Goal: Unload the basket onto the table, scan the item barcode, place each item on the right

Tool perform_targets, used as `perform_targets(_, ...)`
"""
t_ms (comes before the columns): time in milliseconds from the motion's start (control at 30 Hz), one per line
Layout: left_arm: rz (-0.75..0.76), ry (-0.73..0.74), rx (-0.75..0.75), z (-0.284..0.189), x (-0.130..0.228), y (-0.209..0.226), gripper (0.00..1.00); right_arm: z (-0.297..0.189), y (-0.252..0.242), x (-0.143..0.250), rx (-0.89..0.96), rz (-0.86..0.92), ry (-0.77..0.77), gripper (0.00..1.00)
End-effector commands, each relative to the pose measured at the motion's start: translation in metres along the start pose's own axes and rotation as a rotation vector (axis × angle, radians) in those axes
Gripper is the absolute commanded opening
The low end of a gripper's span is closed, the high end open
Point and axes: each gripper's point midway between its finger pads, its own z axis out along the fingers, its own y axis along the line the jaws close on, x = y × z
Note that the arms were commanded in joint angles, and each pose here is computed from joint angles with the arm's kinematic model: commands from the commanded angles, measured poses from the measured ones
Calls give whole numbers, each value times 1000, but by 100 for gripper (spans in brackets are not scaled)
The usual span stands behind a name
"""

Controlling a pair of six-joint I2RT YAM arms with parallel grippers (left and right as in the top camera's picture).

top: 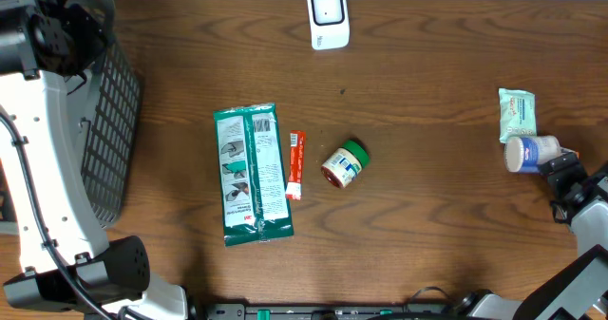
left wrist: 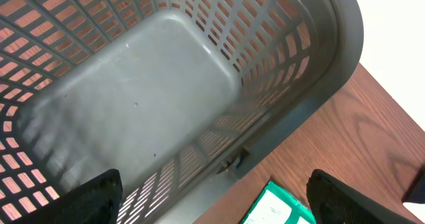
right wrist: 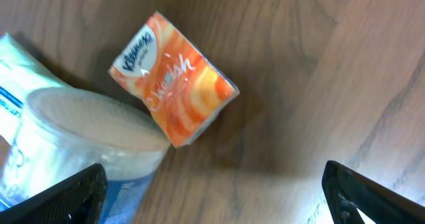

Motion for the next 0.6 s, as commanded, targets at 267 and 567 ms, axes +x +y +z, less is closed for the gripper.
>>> perform_targets(267, -3, -15, -8, -4, -3, 4, 88, 1, 4, -14, -27, -9, -49, 99)
perform_targets(567, -3, -15, -8, -4, -3, 3, 88, 1, 6, -17, -35, -25, -66, 99)
